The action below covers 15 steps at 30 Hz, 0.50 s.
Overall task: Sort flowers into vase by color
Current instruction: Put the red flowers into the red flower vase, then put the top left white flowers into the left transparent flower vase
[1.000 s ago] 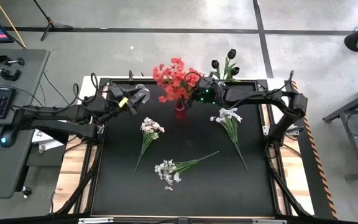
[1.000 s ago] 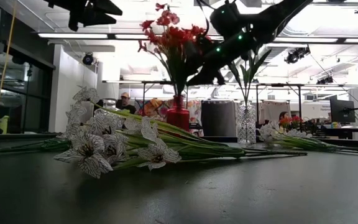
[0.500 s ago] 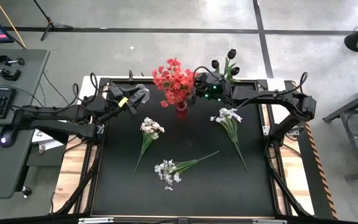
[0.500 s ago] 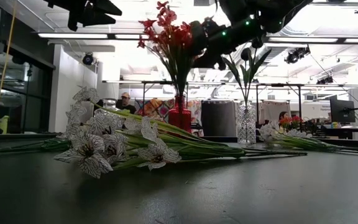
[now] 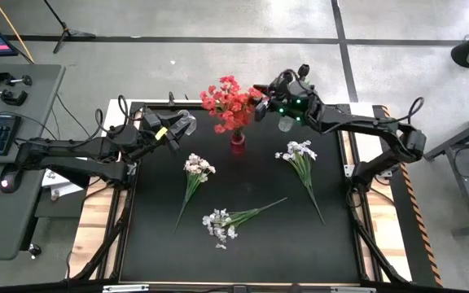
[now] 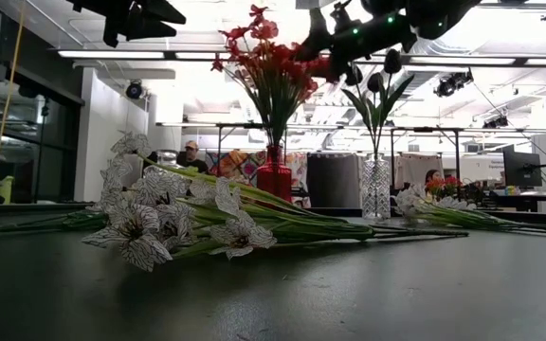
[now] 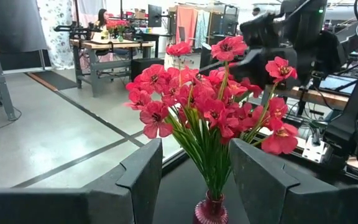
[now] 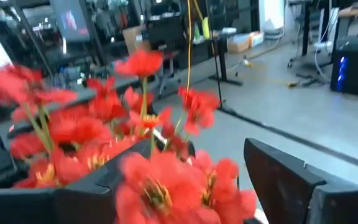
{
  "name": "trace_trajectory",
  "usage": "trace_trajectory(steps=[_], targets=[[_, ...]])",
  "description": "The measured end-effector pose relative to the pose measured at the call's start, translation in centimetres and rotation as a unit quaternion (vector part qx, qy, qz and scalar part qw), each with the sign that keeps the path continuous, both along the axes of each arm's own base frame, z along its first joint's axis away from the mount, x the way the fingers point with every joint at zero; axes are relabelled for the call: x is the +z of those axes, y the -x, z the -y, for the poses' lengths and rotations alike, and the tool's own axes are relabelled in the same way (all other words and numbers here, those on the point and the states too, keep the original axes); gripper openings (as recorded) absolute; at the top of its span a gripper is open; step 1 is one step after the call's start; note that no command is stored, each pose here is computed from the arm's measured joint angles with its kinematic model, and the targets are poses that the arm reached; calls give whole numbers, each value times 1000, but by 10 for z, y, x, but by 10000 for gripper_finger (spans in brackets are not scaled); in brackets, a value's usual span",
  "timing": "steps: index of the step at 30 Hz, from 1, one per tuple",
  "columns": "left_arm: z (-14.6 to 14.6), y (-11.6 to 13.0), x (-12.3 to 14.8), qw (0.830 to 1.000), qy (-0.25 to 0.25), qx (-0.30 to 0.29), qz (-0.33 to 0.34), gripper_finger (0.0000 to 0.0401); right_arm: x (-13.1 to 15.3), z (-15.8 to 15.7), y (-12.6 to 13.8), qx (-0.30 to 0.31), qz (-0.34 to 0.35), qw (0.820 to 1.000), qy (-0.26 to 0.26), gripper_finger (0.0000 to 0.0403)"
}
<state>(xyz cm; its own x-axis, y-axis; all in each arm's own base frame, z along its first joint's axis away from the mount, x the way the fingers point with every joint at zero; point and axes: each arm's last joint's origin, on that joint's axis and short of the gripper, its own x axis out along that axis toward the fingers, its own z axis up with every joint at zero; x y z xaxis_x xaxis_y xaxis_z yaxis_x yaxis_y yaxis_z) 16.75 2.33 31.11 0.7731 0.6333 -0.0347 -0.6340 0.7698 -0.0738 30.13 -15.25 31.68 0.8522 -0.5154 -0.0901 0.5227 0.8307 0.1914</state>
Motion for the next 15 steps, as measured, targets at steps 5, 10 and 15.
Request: trace_trajectory(steps=[5, 10, 15], targets=[[0, 0, 0, 1000, 0, 0, -1, 177, 17, 3, 11, -11, 40, 999, 21, 248], [0, 0, 0, 1000, 2, 0, 1, 177, 38, 5, 26, -25, 87, 995, 51, 248], [4, 1, -10, 986, 160, -47, 12, 177, 64, 0, 53, -43, 109, 989, 89, 248]])
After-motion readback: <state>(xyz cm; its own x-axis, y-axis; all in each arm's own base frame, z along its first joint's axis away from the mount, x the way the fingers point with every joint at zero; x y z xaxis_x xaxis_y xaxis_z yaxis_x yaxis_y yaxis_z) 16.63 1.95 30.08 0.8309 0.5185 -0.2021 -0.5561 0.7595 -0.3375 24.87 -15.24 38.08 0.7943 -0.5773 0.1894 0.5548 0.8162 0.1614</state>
